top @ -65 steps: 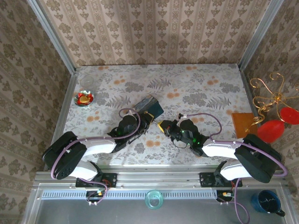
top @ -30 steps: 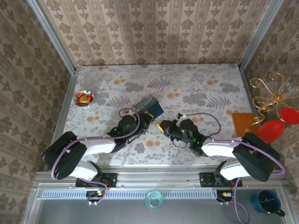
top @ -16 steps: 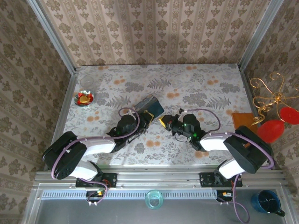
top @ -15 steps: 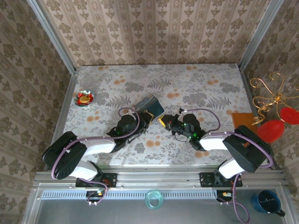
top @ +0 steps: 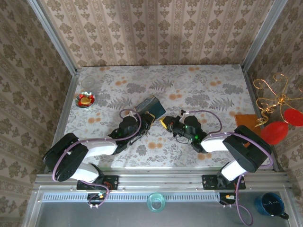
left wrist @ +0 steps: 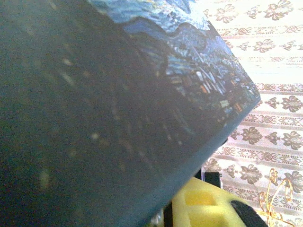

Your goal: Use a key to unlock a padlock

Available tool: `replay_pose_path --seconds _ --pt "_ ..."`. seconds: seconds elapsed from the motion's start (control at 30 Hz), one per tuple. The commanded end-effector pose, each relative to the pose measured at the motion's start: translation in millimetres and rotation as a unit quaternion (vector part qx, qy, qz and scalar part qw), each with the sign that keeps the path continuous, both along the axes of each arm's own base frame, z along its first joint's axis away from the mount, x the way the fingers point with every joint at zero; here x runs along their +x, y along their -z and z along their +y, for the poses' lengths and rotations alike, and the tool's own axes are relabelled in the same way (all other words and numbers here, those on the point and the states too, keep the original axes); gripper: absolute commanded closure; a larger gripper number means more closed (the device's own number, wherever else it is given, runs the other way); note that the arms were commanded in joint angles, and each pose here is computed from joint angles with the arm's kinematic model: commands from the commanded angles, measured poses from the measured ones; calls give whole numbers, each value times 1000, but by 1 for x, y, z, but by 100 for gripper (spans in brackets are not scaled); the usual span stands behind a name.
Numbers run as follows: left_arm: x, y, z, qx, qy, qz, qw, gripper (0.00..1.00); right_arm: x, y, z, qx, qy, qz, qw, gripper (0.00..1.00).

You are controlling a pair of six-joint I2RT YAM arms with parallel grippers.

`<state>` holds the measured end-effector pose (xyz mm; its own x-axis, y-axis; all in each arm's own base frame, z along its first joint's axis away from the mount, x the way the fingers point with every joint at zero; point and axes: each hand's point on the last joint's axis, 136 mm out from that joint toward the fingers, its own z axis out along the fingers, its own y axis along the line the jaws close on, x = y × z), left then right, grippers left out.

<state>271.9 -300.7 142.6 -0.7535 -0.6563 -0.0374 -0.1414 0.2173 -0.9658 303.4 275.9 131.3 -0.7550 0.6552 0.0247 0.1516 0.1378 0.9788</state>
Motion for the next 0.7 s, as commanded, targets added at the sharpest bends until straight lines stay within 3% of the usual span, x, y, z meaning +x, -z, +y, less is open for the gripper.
replay_pose_path --seconds 0.0,0.67 --pt "-2 -57 -25 -72 40 -68 994 100 -20 -21 27 27 -55 -15 998 100" --pt "-3 -49 -29 -59 48 -56 996 100 -26 -28 41 28 -65 -18 997 100"
